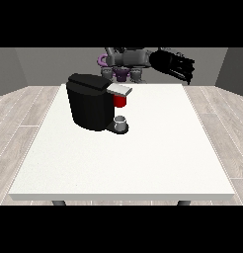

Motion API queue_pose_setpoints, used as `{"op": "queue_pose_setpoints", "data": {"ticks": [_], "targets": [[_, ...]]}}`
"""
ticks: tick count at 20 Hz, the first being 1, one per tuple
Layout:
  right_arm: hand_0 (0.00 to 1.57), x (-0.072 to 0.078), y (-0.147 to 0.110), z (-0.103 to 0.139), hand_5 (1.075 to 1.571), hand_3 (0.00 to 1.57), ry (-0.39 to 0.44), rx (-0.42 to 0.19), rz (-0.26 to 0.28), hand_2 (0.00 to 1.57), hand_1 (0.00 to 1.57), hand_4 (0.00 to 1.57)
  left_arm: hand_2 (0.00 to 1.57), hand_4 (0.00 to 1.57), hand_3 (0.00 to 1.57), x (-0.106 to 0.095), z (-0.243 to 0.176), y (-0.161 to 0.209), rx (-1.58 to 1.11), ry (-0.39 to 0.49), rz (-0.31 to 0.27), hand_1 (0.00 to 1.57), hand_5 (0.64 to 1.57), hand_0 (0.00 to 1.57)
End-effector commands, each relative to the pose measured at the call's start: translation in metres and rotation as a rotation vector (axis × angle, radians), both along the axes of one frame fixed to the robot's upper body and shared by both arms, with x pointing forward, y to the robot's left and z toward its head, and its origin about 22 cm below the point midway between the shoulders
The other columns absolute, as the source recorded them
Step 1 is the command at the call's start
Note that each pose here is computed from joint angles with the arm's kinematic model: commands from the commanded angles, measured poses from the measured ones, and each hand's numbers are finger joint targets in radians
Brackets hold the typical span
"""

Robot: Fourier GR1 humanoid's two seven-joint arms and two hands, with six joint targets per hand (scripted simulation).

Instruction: Insert the coffee pod into the coffee machine and close the lid

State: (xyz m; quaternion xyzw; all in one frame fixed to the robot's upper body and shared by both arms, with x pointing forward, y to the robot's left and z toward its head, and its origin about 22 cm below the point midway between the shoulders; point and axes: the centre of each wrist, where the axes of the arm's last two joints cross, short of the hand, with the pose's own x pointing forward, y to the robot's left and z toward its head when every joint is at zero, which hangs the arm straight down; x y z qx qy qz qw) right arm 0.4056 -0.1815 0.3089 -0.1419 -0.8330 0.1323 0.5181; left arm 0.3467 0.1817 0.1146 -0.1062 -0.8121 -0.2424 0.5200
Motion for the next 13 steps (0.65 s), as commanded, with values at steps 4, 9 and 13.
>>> {"op": "queue_pose_setpoints", "data": {"ticks": [4,9,13], "targets": [[0.0,0.015,0.015,-0.034,1.571,0.0,0.013,0.007,0.101,0.0,0.0,0.0,0.0,0.25,0.0,-0.014,-0.008,0.006,0.001,0.039,0.012,0.0,1.571,0.0],[0.0,-0.001,0.065,-0.07,1.571,0.0,-0.016,-0.003,0.289,0.0,0.0,0.22,0.0,0.27,0.0,-0.019,-0.048,0.044,-0.038,0.085,0.119,0.0,1.571,0.0],[0.0,-0.018,0.103,-0.108,1.571,0.0,0.002,0.064,0.368,0.0,0.0,0.26,0.0,0.27,0.0,-0.023,-0.068,0.059,-0.037,0.159,0.195,0.0,1.571,0.0]]}}
